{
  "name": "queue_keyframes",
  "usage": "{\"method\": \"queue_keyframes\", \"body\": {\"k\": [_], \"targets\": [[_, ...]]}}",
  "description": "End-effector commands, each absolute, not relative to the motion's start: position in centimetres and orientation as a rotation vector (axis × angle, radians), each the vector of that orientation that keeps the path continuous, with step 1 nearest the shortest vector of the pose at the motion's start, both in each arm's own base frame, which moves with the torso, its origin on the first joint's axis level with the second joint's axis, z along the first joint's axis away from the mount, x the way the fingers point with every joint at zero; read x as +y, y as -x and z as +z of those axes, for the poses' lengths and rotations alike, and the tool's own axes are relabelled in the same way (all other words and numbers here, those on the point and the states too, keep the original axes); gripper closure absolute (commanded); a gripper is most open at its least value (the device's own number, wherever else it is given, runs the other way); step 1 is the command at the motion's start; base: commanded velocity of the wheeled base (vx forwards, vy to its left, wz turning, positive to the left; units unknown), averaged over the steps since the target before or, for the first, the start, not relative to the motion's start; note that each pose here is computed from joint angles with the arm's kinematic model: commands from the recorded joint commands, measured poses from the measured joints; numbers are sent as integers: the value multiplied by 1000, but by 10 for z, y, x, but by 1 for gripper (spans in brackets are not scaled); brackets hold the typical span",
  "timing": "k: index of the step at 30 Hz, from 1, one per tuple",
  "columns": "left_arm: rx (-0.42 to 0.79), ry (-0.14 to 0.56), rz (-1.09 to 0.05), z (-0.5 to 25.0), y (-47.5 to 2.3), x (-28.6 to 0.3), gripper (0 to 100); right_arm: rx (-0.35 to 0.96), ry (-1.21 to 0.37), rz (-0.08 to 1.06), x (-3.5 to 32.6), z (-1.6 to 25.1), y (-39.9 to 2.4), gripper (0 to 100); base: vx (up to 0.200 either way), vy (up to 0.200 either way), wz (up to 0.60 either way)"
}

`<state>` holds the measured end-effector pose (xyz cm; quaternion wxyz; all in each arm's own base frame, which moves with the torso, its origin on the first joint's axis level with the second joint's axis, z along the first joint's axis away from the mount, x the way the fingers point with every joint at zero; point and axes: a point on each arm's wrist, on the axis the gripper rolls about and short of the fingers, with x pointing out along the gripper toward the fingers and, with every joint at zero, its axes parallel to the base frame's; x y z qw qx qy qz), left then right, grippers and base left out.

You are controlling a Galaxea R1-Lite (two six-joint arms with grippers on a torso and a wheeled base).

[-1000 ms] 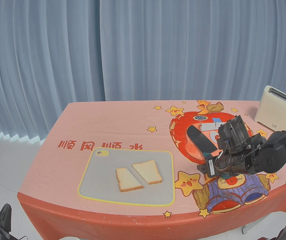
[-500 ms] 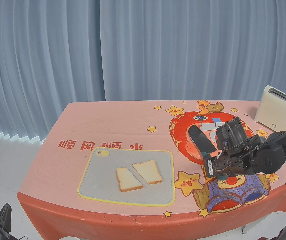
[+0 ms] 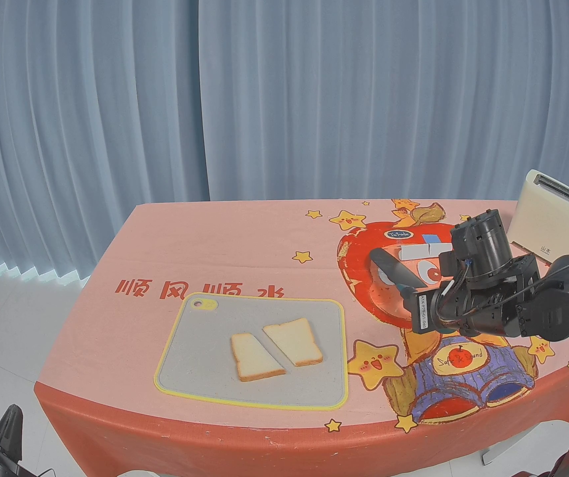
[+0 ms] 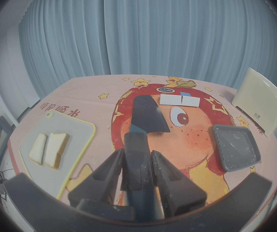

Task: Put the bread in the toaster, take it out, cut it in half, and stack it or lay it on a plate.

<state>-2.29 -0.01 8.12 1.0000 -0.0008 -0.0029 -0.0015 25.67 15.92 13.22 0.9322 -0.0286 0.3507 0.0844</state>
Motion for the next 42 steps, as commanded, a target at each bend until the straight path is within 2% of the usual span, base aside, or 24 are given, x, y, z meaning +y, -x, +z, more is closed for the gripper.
{"method": "queue_keyframes", "body": {"k": [1,10,12,19,26,31,42], "targets": [[0,2,-2,76,22,0,100,705,44,184,157,137,-255,100,0,0,0],[-2,2,-2,76,23,0,100,674,-157,231,144,162,-242,100,0,0,0],[-2,3,-2,76,23,0,100,672,-161,232,144,163,-242,100,0,0,0],[0,3,-3,76,22,0,100,634,-378,255,102,168,-233,100,0,0,0],[0,3,-2,76,22,0,100,606,-576,279,74,162,-224,100,0,0,0],[0,3,-3,76,22,0,100,567,-668,321,70,155,-218,100,0,0,0],[-2,2,-2,76,23,0,100,509,-826,321,65,135,-209,100,0,0,0]]}}
